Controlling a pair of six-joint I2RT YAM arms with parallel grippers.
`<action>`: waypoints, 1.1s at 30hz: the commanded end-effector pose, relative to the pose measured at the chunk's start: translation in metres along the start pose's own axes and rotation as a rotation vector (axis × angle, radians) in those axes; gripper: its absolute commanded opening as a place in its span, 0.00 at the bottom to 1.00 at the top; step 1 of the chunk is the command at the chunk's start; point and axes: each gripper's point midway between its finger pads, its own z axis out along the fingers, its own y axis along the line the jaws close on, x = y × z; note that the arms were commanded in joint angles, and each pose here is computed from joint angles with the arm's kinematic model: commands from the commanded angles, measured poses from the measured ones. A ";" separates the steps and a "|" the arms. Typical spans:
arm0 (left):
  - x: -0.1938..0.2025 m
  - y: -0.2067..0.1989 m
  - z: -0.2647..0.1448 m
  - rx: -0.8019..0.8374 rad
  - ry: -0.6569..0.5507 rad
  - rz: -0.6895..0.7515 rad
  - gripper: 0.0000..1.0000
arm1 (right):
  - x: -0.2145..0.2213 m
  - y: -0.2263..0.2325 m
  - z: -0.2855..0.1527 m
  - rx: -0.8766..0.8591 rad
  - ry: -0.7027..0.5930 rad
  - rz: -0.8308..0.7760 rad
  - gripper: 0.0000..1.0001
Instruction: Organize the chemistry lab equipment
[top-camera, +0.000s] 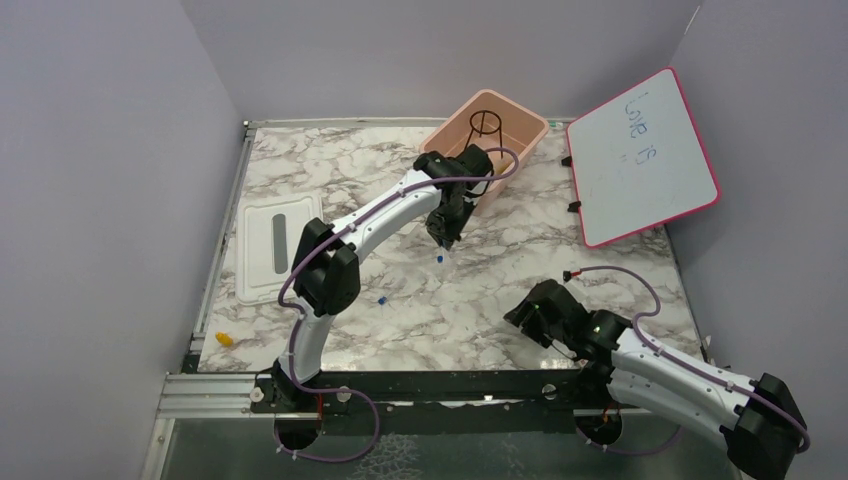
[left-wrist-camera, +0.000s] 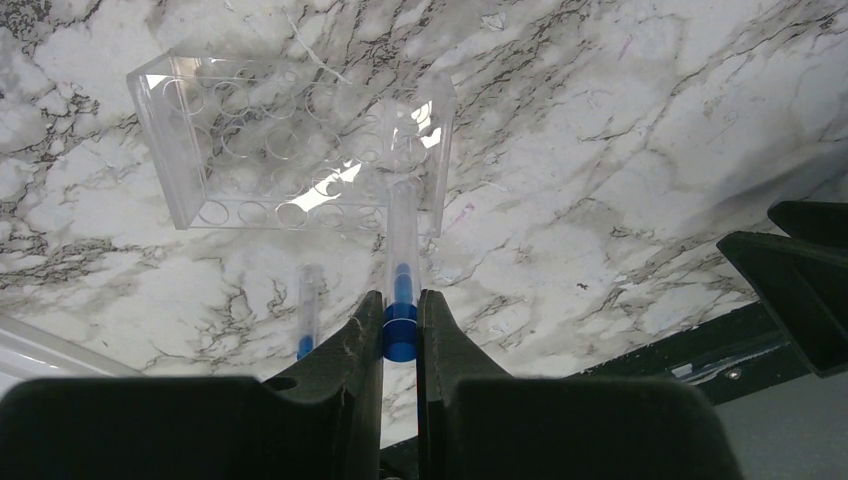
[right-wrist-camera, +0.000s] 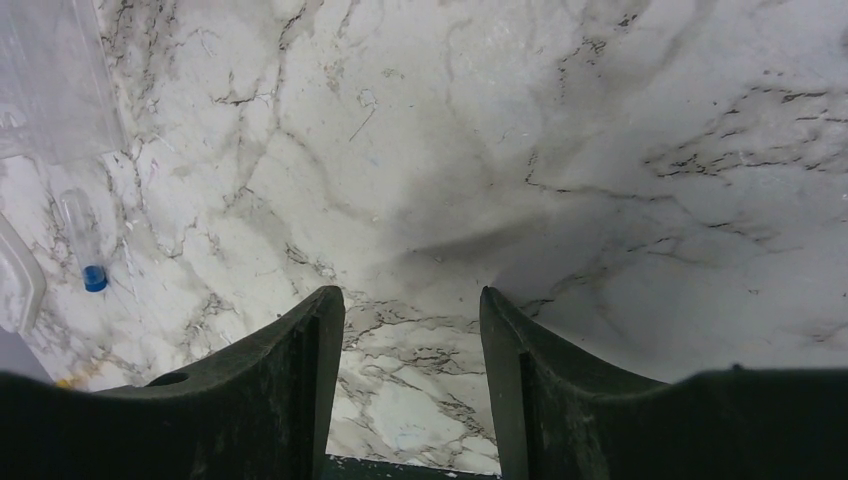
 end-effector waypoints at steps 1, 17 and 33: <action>0.009 -0.008 0.002 0.030 0.034 0.029 0.13 | 0.002 -0.025 0.007 0.077 -0.013 -0.006 0.56; 0.018 -0.012 0.011 0.038 0.070 0.051 0.13 | 0.002 -0.027 0.005 0.073 -0.017 0.009 0.55; 0.009 -0.014 0.024 0.030 0.073 0.049 0.14 | 0.001 -0.029 0.004 0.077 -0.020 0.016 0.54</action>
